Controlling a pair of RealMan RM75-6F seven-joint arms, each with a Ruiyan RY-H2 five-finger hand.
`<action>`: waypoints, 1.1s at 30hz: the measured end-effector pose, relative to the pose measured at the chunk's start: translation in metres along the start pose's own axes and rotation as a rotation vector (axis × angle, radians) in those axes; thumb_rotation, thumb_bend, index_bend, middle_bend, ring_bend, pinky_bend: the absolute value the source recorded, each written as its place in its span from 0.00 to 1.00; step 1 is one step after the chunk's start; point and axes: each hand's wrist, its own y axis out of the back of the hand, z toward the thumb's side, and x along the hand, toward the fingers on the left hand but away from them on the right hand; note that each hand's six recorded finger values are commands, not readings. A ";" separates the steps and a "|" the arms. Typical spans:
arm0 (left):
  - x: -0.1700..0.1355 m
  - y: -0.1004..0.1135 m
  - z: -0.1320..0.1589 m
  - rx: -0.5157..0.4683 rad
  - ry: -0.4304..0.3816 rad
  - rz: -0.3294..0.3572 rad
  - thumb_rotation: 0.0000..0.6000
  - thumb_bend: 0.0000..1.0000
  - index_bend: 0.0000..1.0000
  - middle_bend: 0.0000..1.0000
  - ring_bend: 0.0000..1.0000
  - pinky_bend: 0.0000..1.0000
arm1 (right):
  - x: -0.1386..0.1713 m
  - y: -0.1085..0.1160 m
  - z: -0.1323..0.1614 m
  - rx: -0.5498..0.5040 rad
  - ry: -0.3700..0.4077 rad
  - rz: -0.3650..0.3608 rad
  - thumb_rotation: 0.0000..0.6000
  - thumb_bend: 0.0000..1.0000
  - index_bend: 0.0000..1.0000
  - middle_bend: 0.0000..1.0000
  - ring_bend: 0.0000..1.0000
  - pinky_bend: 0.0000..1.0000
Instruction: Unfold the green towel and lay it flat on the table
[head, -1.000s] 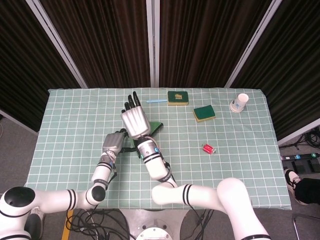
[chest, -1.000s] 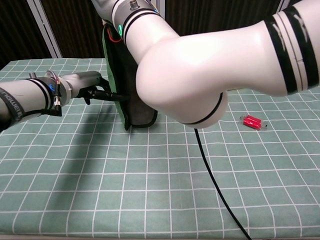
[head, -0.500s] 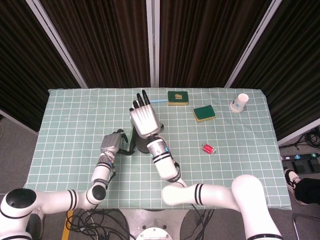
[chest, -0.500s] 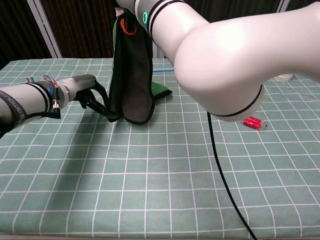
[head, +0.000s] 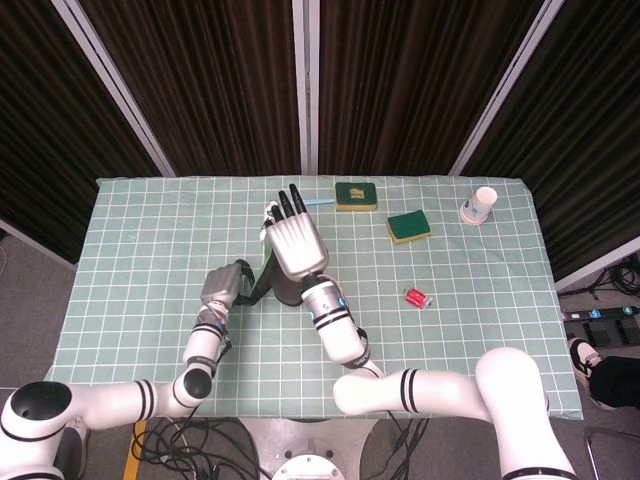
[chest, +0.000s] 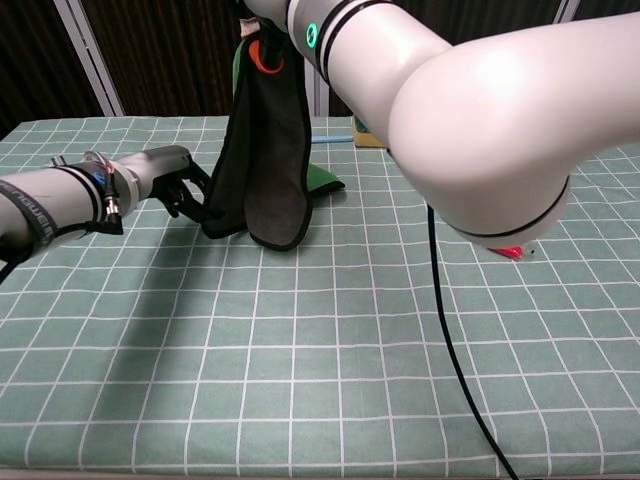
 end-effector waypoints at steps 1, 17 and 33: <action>0.000 0.001 -0.001 -0.007 0.000 0.003 1.00 0.52 0.69 0.40 0.34 0.34 | 0.001 0.000 -0.001 -0.002 0.000 0.000 0.96 0.51 0.73 0.29 0.10 0.03; -0.030 0.056 -0.019 0.002 -0.111 0.126 1.00 0.54 0.76 0.44 0.35 0.34 | 0.041 0.014 -0.053 -0.182 0.023 0.007 0.96 0.51 0.73 0.29 0.10 0.03; -0.058 0.137 -0.032 0.082 -0.153 0.329 1.00 0.53 0.76 0.44 0.35 0.34 | 0.047 0.020 -0.114 -0.340 0.015 0.034 0.96 0.51 0.73 0.29 0.10 0.02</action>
